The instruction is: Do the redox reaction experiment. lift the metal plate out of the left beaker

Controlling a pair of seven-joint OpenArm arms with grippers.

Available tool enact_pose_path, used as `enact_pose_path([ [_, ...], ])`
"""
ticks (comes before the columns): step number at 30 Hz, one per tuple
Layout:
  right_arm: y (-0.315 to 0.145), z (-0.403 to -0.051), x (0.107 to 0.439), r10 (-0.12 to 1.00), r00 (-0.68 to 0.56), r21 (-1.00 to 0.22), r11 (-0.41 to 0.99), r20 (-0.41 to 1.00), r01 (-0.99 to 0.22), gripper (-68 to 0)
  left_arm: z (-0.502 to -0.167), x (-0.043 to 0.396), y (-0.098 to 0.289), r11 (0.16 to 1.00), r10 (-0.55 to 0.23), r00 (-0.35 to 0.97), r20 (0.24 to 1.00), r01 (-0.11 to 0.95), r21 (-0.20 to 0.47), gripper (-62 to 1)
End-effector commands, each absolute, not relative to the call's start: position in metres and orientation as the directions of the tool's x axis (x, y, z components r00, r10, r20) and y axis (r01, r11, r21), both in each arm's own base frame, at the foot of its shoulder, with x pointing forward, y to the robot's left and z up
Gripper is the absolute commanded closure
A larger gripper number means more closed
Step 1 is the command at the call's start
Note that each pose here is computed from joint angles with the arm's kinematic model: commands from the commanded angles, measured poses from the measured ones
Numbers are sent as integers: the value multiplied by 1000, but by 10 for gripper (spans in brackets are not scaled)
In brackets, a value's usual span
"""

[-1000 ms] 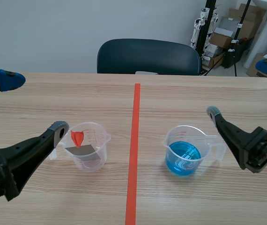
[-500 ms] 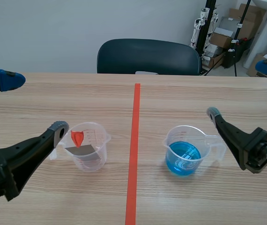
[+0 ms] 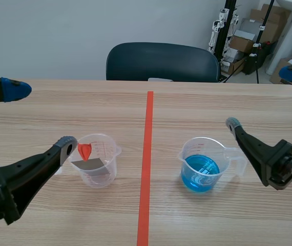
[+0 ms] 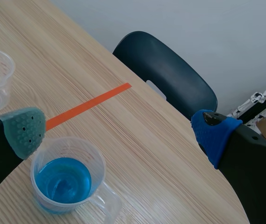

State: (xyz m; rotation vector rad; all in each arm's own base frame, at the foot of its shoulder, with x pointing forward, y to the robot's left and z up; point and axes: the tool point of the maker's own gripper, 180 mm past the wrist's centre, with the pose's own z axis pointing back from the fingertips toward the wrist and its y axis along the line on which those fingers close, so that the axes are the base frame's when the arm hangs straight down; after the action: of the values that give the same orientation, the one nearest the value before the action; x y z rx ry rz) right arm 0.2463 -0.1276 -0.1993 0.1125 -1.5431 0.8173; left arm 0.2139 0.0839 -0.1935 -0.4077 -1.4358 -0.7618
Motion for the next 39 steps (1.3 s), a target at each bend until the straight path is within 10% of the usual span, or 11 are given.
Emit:
enact_pose_path([
  [1,-126,-188,249,399,-215,-450,731,892,-513,-679,-189,214,81,711,-196,-47,979,681,175,-623],
  [5,-125,-188,249,401,-214,-452,729,891,-515,-679,-211,211,87,714,-260,47,964,682,159,-623],
  [12,-111,-190,246,386,-227,-443,688,894,-575,-679,-228,189,102,764,-110,123,986,645,5,-613],
  [17,-88,-191,248,374,-255,-446,634,892,-632,-679,-252,165,118,795,-81,177,981,605,-44,-441],
  [22,-70,-183,250,341,-299,-450,593,892,-668,-679,-262,142,131,830,-19,169,985,553,-78,-398],
  [36,-15,-186,236,295,-394,-486,384,870,-785,-679,-296,74,146,871,-1,129,992,487,-62,-349],
  [39,-7,-188,234,293,-409,-496,354,864,-793,-679,-302,66,146,873,-16,126,992,485,-48,-422],
])
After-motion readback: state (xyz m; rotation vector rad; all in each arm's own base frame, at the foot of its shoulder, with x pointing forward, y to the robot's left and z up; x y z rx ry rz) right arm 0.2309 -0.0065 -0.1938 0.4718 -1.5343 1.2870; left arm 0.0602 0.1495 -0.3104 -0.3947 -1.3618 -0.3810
